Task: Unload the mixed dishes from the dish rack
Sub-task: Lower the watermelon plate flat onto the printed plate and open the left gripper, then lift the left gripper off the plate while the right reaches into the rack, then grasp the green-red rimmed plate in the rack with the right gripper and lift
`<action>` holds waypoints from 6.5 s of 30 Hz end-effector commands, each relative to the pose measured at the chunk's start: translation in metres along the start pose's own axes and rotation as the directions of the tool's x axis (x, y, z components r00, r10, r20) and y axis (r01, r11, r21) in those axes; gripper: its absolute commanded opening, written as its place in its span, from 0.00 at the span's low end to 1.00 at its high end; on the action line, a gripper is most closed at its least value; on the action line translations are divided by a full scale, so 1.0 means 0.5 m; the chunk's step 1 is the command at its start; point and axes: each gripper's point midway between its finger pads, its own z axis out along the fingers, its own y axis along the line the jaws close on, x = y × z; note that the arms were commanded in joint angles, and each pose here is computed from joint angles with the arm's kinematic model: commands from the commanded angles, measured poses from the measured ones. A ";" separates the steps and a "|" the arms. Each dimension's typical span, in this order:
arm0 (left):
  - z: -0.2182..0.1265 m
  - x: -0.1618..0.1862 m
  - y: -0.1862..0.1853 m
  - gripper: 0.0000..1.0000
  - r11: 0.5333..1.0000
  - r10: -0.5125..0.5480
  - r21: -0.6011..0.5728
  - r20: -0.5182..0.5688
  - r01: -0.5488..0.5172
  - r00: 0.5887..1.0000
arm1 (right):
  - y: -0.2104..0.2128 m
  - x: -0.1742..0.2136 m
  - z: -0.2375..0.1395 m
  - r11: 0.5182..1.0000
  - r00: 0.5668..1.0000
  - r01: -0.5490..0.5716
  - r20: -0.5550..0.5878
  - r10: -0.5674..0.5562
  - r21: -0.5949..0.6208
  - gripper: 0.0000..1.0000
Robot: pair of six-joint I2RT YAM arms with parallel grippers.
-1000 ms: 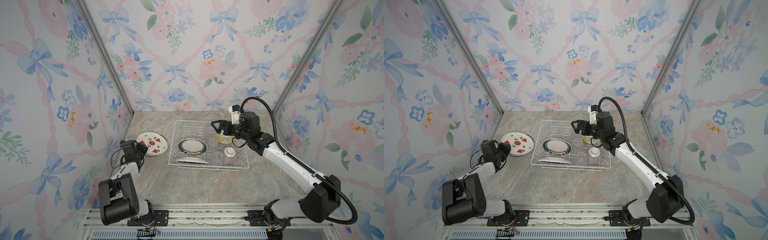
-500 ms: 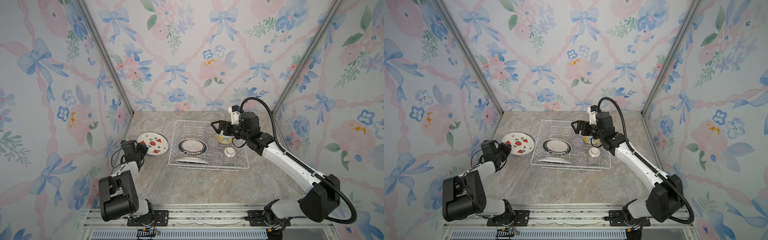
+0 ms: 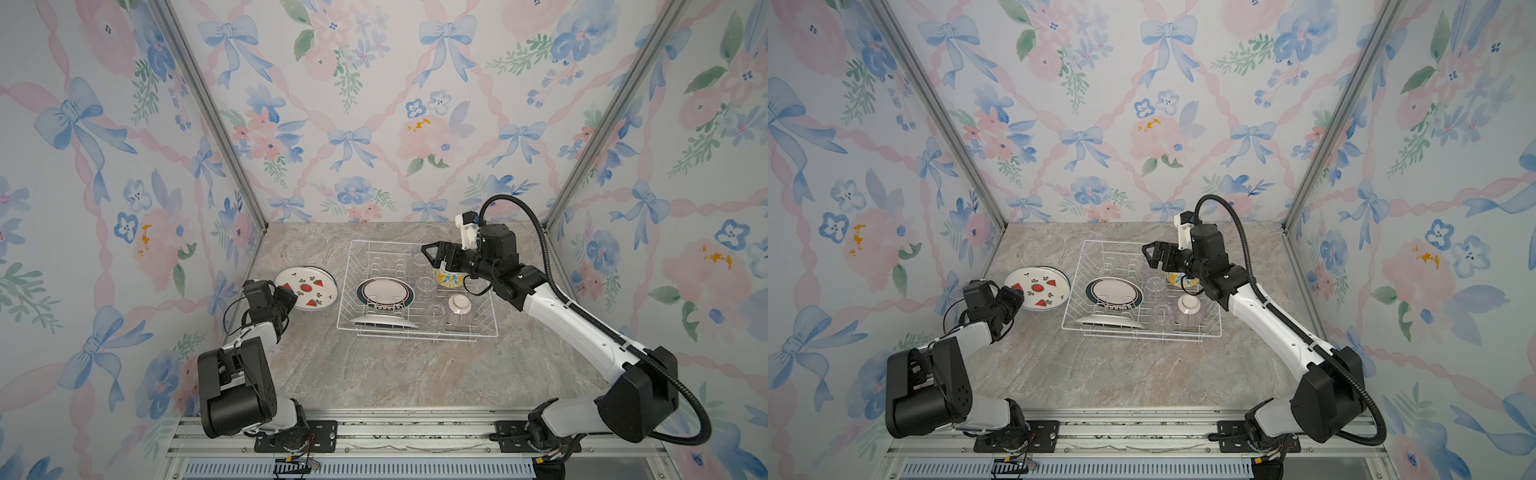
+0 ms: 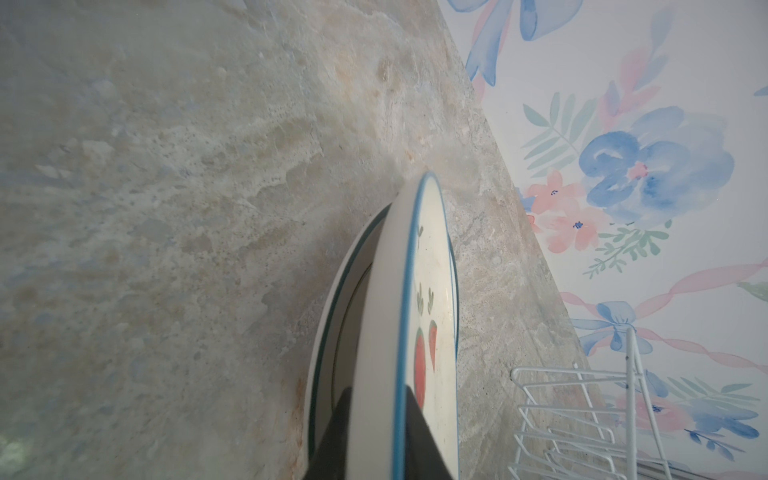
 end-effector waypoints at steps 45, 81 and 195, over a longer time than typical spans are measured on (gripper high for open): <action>0.064 0.008 0.015 0.98 0.933 0.253 -0.225 -0.141 -0.280 0.957 | -0.014 0.005 -0.001 1.000 1.000 -0.008 -0.018 0.008 0.021 0.97; 0.004 -0.043 -0.026 0.98 0.855 0.395 -0.348 -0.041 -0.384 0.918 | 0.014 0.057 0.005 0.977 0.973 0.202 -0.130 -0.192 0.069 0.97; -0.184 0.160 -0.308 0.98 0.866 0.455 0.249 -0.028 -0.435 0.890 | 0.082 0.148 0.123 0.742 0.718 0.668 -0.316 -0.620 0.062 0.00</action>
